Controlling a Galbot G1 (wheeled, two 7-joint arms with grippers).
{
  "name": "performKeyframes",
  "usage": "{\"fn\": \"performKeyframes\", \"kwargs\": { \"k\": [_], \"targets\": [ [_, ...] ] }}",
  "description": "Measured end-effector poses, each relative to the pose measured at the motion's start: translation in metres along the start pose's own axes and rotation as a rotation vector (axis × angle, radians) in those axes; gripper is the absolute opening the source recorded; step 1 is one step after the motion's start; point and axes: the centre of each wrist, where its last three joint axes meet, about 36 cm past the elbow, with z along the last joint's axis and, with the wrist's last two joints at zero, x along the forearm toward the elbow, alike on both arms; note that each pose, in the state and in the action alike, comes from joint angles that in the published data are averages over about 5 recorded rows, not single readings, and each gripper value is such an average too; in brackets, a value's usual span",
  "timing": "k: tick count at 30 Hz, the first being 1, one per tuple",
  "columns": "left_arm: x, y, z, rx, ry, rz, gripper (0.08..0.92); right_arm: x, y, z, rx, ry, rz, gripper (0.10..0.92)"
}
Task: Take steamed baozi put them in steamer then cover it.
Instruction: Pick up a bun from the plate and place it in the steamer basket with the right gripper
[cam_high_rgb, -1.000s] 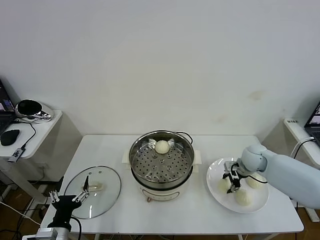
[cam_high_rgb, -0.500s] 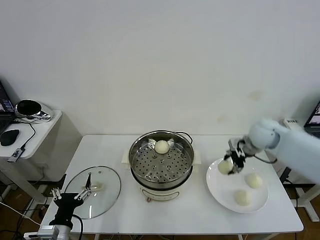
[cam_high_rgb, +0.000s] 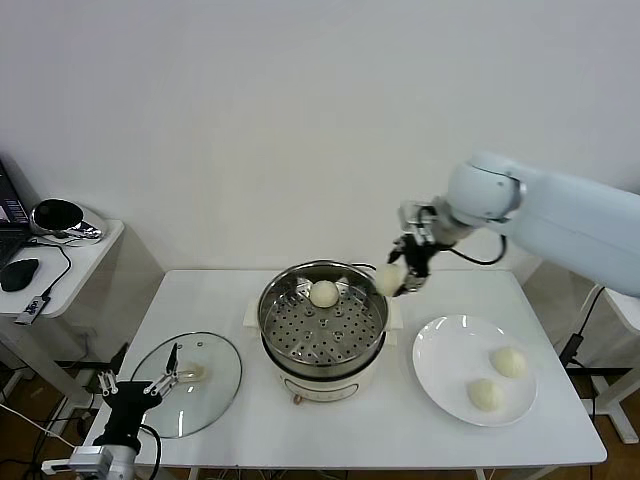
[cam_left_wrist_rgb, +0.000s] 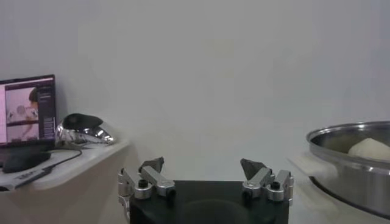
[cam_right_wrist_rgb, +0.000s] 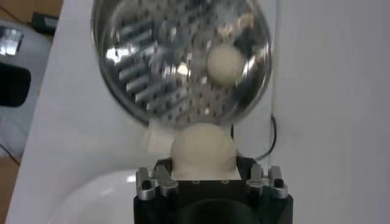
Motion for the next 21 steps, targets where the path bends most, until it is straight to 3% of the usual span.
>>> {"fn": "performKeyframes", "kwargs": {
  "k": [10, 21],
  "targets": [
    [-0.001, 0.004, -0.002, 0.000, -0.012, -0.021, 0.823, -0.051, -0.014, -0.095, -0.006, -0.011, -0.042, 0.648],
    [-0.004, 0.007, 0.001, 0.008, -0.018, -0.038, 0.823, -0.118, -0.016, -0.156, -0.009, 0.023, -0.078, 0.653]
  ]
}}
